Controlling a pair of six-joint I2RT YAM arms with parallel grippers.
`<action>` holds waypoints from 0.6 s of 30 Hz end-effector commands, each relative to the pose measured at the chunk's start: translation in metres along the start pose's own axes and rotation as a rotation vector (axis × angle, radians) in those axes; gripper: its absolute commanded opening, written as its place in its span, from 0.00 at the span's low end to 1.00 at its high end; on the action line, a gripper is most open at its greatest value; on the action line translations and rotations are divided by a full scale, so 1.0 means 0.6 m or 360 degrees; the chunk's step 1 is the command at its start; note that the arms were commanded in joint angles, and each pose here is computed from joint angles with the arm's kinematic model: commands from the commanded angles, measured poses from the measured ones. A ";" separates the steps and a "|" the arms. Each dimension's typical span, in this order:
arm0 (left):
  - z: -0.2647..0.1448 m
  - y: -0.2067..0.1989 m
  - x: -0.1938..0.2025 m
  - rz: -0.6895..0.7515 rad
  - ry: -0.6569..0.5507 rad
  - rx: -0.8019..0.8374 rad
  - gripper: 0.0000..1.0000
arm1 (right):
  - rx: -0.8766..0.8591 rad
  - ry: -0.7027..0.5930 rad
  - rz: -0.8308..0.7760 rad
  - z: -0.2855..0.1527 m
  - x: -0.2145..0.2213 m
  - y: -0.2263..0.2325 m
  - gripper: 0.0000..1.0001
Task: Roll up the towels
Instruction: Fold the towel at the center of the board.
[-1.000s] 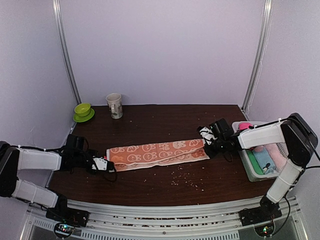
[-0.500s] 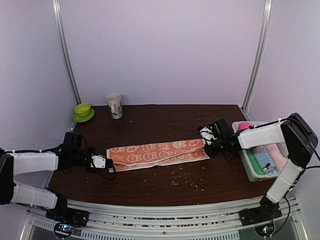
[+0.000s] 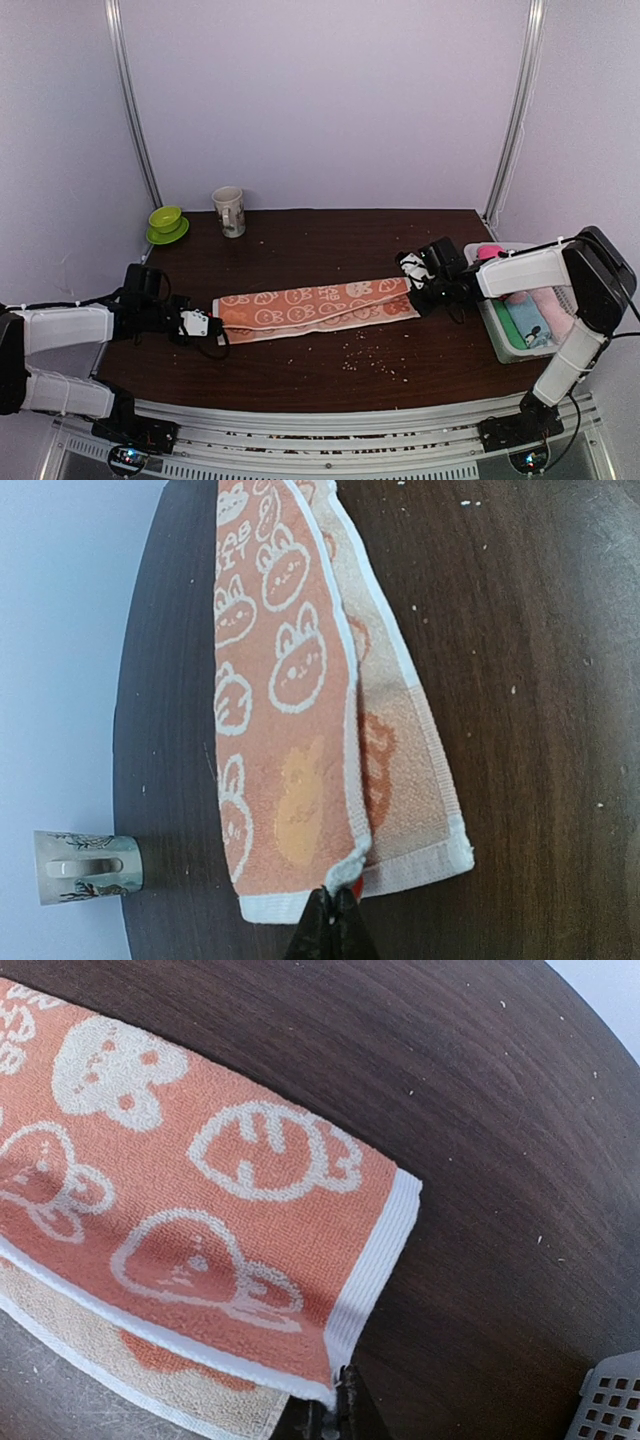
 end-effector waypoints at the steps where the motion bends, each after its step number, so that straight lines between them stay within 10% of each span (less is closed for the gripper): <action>1: -0.006 0.009 -0.004 -0.0007 -0.0039 -0.0015 0.00 | 0.0050 -0.0059 0.0006 -0.021 -0.011 -0.008 0.06; 18: -0.003 -0.010 0.003 0.0005 -0.0027 0.0112 0.00 | 0.0000 0.0021 -0.0018 -0.009 0.007 0.004 0.04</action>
Point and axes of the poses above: each gripper's point midway between its finger pads, its own z axis out along the fingers, its own y axis along the line the jaws close on, x = y × z, the point moved 9 cm from there along -z, back along the fingers, and after that the axes turned 10 degrees about -z, right-handed, at the moved point
